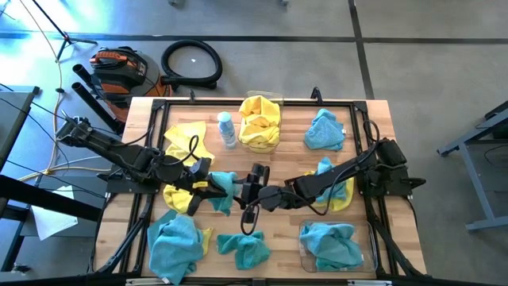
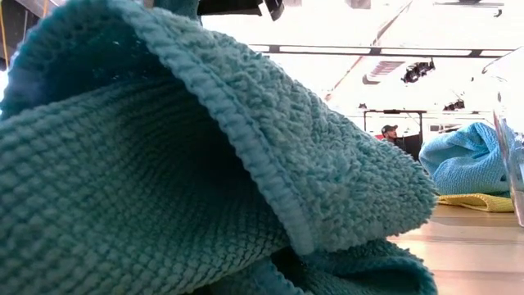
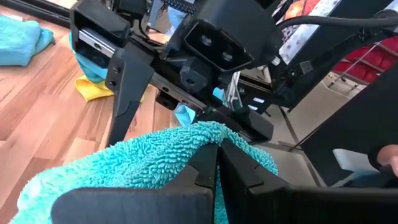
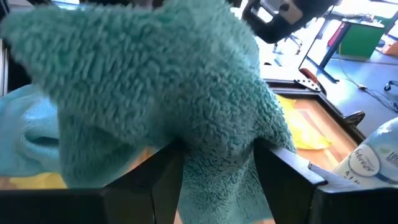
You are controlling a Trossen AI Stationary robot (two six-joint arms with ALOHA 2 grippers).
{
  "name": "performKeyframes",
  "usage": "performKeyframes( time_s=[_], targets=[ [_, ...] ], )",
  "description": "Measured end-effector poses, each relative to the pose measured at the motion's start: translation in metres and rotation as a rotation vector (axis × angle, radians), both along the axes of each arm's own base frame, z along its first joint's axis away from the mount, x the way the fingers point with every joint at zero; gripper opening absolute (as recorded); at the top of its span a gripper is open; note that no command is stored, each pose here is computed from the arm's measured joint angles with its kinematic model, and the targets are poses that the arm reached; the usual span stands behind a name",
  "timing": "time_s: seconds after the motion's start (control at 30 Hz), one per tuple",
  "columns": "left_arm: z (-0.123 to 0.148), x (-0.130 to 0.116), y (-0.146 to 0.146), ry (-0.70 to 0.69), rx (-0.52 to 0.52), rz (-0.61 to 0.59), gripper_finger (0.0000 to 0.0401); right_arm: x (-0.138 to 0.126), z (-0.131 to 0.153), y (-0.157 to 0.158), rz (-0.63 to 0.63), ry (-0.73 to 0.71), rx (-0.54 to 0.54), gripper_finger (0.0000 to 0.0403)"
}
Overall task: Sort microfiber towel by color & place in baskets
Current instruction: Put the blue towel into the bottom transparent bin
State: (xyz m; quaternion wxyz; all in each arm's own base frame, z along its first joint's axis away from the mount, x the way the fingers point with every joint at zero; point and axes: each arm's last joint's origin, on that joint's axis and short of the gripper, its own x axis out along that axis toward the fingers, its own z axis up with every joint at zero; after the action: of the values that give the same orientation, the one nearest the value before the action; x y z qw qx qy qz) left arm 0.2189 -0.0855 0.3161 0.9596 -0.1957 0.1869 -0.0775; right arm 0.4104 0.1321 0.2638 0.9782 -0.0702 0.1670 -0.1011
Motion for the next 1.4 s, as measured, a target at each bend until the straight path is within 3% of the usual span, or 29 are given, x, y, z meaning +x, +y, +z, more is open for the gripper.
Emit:
performKeyframes(
  time_s=[0.13,0.37,0.53,0.63,0.77,0.93,1.17,1.4],
  targets=[
    [-0.001,0.001,0.000,0.003,0.003,-0.001,0.0000,0.000,0.000,0.000,0.001,0.000,-0.003,0.0167],
    [0.002,0.003,-0.001,-0.035,0.022,-0.013,0.0008,-0.001,-0.003,0.000,0.002,0.036,-0.016,0.0014],
    [0.002,0.003,-0.001,-0.037,0.031,-0.029,0.0051,-0.008,-0.011,0.005,-0.027,0.111,0.044,0.0031],
    [-0.002,0.004,-0.002,-0.017,0.039,-0.029,0.0086,-0.021,-0.014,0.012,-0.079,0.187,0.052,0.0017],
    [-0.008,0.002,0.001,0.049,0.076,0.005,0.0123,-0.051,-0.003,0.027,-0.139,0.247,0.094,0.0007],
    [-0.017,-0.001,0.005,0.143,0.093,0.076,0.0135,-0.102,0.027,0.051,-0.148,0.249,0.190,0.0005],
    [-0.019,-0.003,0.004,0.170,0.090,0.089,0.0133,-0.183,0.069,0.070,-0.099,0.288,0.467,0.0003],
    [-0.019,-0.003,0.005,0.162,0.107,0.127,0.0133,-0.255,0.082,0.069,-0.206,0.474,0.730,0.0001]
  ],
)
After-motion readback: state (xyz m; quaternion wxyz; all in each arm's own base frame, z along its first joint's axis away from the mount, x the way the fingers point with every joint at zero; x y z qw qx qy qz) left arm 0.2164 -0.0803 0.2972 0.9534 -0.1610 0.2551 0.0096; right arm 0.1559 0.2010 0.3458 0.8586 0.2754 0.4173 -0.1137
